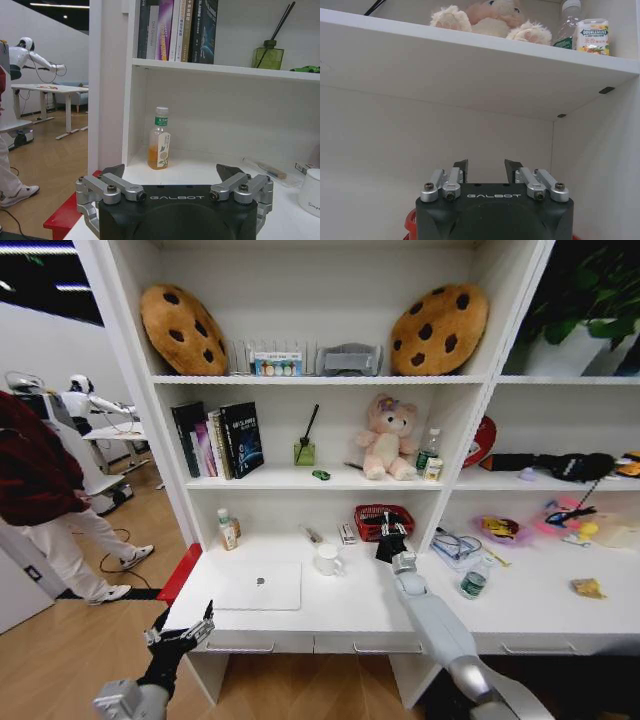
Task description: Organize the objects on the table.
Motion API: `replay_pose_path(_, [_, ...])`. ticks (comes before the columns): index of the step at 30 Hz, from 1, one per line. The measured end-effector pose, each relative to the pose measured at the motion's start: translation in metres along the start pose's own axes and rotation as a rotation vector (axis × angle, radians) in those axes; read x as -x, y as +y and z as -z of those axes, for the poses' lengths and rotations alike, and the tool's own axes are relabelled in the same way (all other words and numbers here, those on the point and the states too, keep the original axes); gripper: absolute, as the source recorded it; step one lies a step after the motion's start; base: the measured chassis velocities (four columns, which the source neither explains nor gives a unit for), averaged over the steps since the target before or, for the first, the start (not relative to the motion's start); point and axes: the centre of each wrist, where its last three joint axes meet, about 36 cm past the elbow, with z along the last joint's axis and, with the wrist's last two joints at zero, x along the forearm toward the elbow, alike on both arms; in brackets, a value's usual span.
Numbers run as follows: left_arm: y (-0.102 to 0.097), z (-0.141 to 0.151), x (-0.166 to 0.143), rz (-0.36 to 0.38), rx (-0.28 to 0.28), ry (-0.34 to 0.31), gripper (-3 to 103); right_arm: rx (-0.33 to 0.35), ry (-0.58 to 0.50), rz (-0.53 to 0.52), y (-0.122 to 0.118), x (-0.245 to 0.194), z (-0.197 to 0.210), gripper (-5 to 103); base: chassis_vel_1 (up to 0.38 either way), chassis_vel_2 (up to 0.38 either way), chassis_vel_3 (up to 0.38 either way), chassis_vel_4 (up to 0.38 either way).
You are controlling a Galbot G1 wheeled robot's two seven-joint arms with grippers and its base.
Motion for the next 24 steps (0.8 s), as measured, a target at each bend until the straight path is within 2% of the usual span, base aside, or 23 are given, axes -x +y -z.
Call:
replay_pose_path(2, [0.000,0.000,0.000,0.000,0.000,0.000,100,0.004,0.004,-0.004,-0.003,0.000,0.003,44,0.000,0.000,0.000,0.000])
replay_pose_path(5, [0.000,0.000,0.000,0.000,0.000,0.000,100,0.040,0.010,0.004,-0.017,-0.008,0.020,60,0.000,0.000,0.000,0.000])
replay_pose_path(6, [0.000,0.000,0.000,0.000,0.000,0.000,100,0.040,0.010,0.004,-0.017,-0.008,0.020,60,0.000,0.000,0.000,0.000])
replay_pose_path(7, [0.000,0.000,0.000,0.000,0.000,0.000,100,0.055,-0.005,0.021,-0.023,-0.014,0.027,65,0.000,0.000,0.000,0.000])
replay_pose_path(9, [0.000,0.000,0.000,0.000,0.000,0.000,100,0.039,-0.005,0.055,-0.038,-0.030,0.045,76,0.000,0.000,0.000,0.000])
replay_pose_path(11, [0.000,0.000,0.000,0.000,0.000,0.000,100,0.028,0.010,0.069,-0.043,-0.040,0.054,76,0.000,0.000,0.000,0.000])
replay_pose_path(14, [0.000,0.000,0.000,0.000,0.000,0.000,100,0.000,0.135,0.063,-0.052,-0.090,0.091,92,0.000,0.000,0.000,0.000])
replay_pose_path(15, [0.000,0.000,0.000,0.000,0.000,0.000,100,0.000,0.135,0.063,-0.052,-0.090,0.091,92,0.000,0.000,0.000,0.000])
replay_pose_path(16, [0.000,0.000,0.000,0.000,0.000,0.000,100,0.022,0.204,0.041,-0.049,-0.111,0.109,92,0.000,0.000,0.000,0.000])
replay_pose_path(17, [0.000,0.000,0.000,0.000,0.000,0.000,100,0.061,0.282,0.025,-0.045,-0.136,0.124,99,0.000,0.000,0.000,0.000])
replay_pose_path(18, [0.000,0.000,0.000,0.000,0.000,0.000,100,0.094,0.355,0.018,-0.041,-0.159,0.134,99,0.000,0.000,0.000,0.000])
replay_pose_path(19, [0.000,0.000,0.000,0.000,0.000,0.000,100,0.094,0.355,0.018,-0.041,-0.159,0.134,99,0.000,0.000,0.000,0.000])
replay_pose_path(21, [0.000,0.000,0.000,0.000,0.000,0.000,100,0.167,0.458,-0.002,-0.042,-0.198,0.158,100,0.000,0.000,0.000,0.000])
replay_pose_path(22, [0.000,0.000,0.000,0.000,0.000,0.000,100,0.167,0.458,-0.002,-0.042,-0.198,0.158,100,0.000,0.000,0.000,0.000])
replay_pose_path(24, [0.000,0.000,0.000,0.000,0.000,0.000,100,0.205,0.487,-0.013,-0.044,-0.225,0.179,100,0.000,0.000,0.000,0.000])
